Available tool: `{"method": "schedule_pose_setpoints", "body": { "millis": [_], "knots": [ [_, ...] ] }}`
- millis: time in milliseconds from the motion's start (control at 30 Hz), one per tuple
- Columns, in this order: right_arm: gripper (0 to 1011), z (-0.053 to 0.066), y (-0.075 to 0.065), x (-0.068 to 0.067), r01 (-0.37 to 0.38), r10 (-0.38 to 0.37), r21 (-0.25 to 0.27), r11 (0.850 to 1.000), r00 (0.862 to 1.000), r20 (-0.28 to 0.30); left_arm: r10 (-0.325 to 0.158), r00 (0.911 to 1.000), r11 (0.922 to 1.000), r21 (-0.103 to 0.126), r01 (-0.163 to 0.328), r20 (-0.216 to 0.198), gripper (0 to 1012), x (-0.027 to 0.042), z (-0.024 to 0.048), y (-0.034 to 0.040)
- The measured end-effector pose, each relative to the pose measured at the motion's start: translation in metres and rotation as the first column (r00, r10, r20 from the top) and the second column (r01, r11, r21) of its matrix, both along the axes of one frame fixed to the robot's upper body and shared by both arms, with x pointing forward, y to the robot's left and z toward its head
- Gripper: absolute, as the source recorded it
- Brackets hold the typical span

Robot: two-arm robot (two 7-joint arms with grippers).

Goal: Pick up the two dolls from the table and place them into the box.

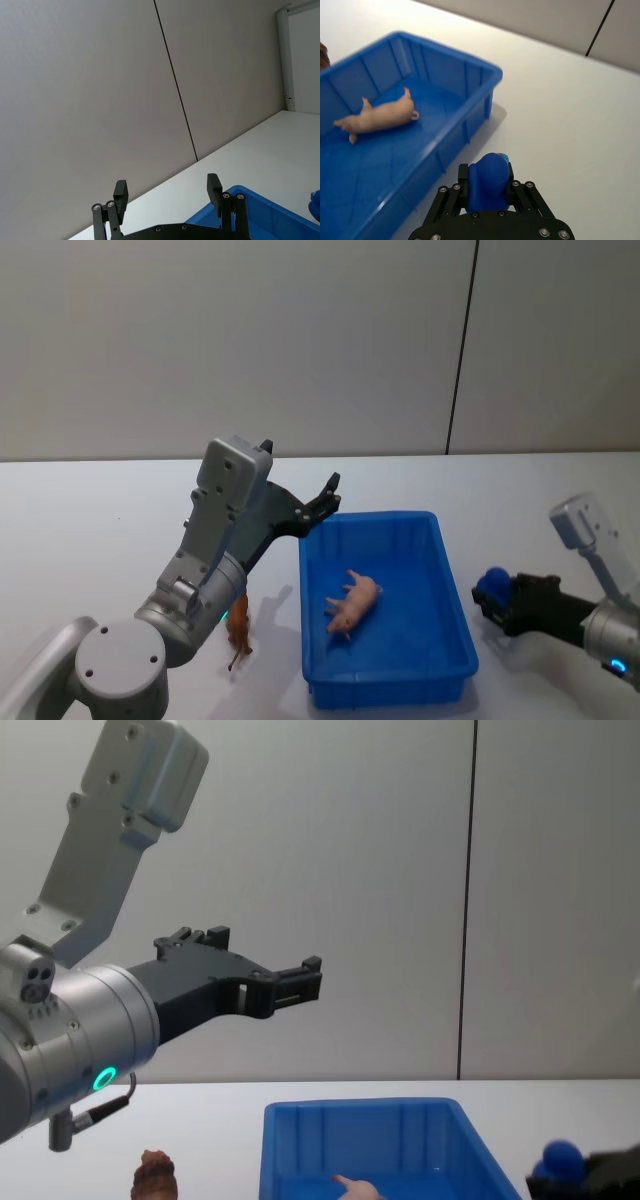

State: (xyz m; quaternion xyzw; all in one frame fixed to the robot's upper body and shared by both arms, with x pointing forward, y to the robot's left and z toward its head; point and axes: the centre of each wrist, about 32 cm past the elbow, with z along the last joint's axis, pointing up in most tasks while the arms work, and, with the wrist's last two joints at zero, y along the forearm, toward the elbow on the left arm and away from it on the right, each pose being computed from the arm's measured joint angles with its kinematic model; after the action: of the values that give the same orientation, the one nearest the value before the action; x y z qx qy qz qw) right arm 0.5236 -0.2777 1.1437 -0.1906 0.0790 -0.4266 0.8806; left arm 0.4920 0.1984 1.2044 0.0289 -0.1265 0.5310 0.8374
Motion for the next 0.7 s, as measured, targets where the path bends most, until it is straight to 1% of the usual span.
{"method": "schedule_pose_setpoints", "body": {
  "millis": [133, 200, 300, 433, 467, 533, 567, 667, 700],
  "knots": [
    [357, 0.007, 0.001, 0.001, -0.010, 0.010, 0.003, 1.000, 0.999, 0.041, 0.000, 1.0000, 1.0000, 0.000, 0.000, 0.000, 1001, 0.0000, 0.0000, 0.0000],
    [344, 0.012, 0.003, 0.001, -0.019, 0.018, 0.005, 1.000, 0.997, 0.072, 0.000, 1.0000, 1.0000, 0.000, 0.000, 0.000, 1001, 0.0000, 0.0000, 0.0000],
    [325, 0.023, 0.006, 0.003, -0.039, 0.038, 0.009, 0.999, 0.991, 0.126, 0.000, 1.0000, 1.0000, 0.000, 0.000, 0.000, 1001, 0.0000, 0.0000, 0.0000],
    [306, 0.032, 0.009, 0.005, -0.061, 0.058, 0.011, 0.998, 0.983, 0.172, 0.000, 1.0000, 1.0000, 0.000, 0.000, 0.000, 1001, 0.0000, 0.0000, 0.0000],
    [298, 0.037, 0.011, 0.007, -0.073, 0.069, 0.013, 0.997, 0.978, 0.195, 0.000, 1.0000, 1.0000, 0.000, 0.000, 0.000, 1001, 0.0000, 0.0000, 0.0000],
    [286, 0.042, 0.013, 0.008, -0.088, 0.082, 0.015, 0.996, 0.972, 0.218, 0.000, 1.0000, 1.0000, 0.000, 0.000, 0.000, 1001, 0.0000, 0.0000, 0.0000],
    [280, 0.047, 0.015, 0.010, -0.103, 0.096, 0.017, 0.995, 0.966, 0.241, 0.000, 1.0000, 1.0000, 0.000, 0.000, 0.000, 1001, 0.0000, 0.0000, 0.0000],
    [263, 0.055, 0.019, 0.012, -0.129, 0.119, 0.020, 0.991, 0.955, 0.272, 0.000, 1.0000, 1.0000, 0.000, 0.000, 0.000, 1001, 0.0000, 0.0000, 0.0000],
    [260, 0.060, 0.021, 0.014, -0.146, 0.133, 0.022, 0.989, 0.948, 0.288, 0.000, 1.0000, 1.0000, 0.000, 0.000, 0.000, 1001, 0.0000, 0.0000, 0.0000]
  ]
}}
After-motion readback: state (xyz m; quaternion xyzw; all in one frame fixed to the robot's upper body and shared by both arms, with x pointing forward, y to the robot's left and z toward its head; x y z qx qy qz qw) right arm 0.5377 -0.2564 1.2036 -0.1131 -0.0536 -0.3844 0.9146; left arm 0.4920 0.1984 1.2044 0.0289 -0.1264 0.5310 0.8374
